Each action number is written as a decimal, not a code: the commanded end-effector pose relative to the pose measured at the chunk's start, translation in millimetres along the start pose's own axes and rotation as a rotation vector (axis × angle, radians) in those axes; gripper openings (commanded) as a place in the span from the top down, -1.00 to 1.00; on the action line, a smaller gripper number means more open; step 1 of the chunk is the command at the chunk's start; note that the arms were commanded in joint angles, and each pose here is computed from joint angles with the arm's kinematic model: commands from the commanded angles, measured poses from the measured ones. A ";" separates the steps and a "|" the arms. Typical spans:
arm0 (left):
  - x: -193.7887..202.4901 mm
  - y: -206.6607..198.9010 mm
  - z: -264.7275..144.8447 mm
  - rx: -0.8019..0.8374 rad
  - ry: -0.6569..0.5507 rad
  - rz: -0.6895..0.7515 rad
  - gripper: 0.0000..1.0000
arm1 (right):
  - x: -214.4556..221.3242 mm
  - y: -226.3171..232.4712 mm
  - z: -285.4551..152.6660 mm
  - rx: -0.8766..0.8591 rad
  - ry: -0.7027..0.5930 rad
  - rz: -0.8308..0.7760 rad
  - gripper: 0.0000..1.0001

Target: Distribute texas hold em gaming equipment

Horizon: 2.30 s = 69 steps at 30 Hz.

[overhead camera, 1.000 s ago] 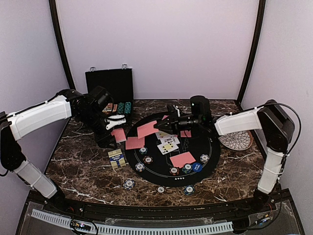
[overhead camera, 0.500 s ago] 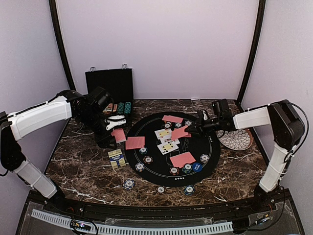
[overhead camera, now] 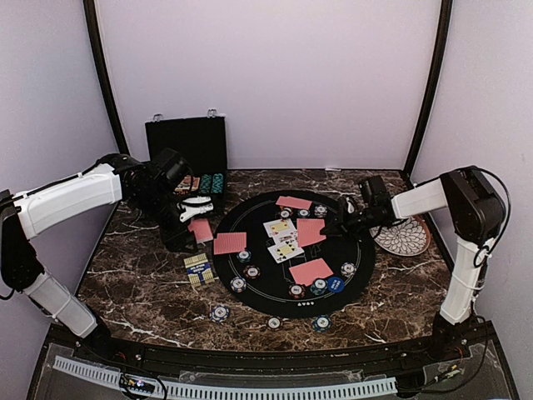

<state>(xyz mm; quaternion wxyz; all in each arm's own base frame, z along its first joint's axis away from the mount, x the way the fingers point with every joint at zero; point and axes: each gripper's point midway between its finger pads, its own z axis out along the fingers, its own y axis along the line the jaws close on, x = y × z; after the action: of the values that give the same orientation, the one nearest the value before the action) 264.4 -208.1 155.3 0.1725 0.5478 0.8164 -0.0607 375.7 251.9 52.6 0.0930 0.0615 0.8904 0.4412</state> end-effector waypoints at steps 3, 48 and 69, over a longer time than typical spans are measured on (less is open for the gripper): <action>5.3 8.3 -5.4 -0.024 -0.013 -0.031 1.00 | -11.3 -10.3 0.2 0.069 -0.007 -0.059 1.00; 150.7 6.9 71.8 0.009 0.155 -0.127 1.00 | 15.9 71.9 -96.0 0.231 -0.268 -0.226 -0.97; 151.2 -22.8 117.1 0.078 0.252 -0.084 0.05 | 24.7 88.6 -118.2 0.184 -0.311 -0.216 -0.97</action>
<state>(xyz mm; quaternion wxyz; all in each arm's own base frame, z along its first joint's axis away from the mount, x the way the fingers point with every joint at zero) 234.4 -130.1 15.0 0.0923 0.5211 0.8475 -0.0408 327.8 218.4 174.6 0.2517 0.0388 0.9114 0.3233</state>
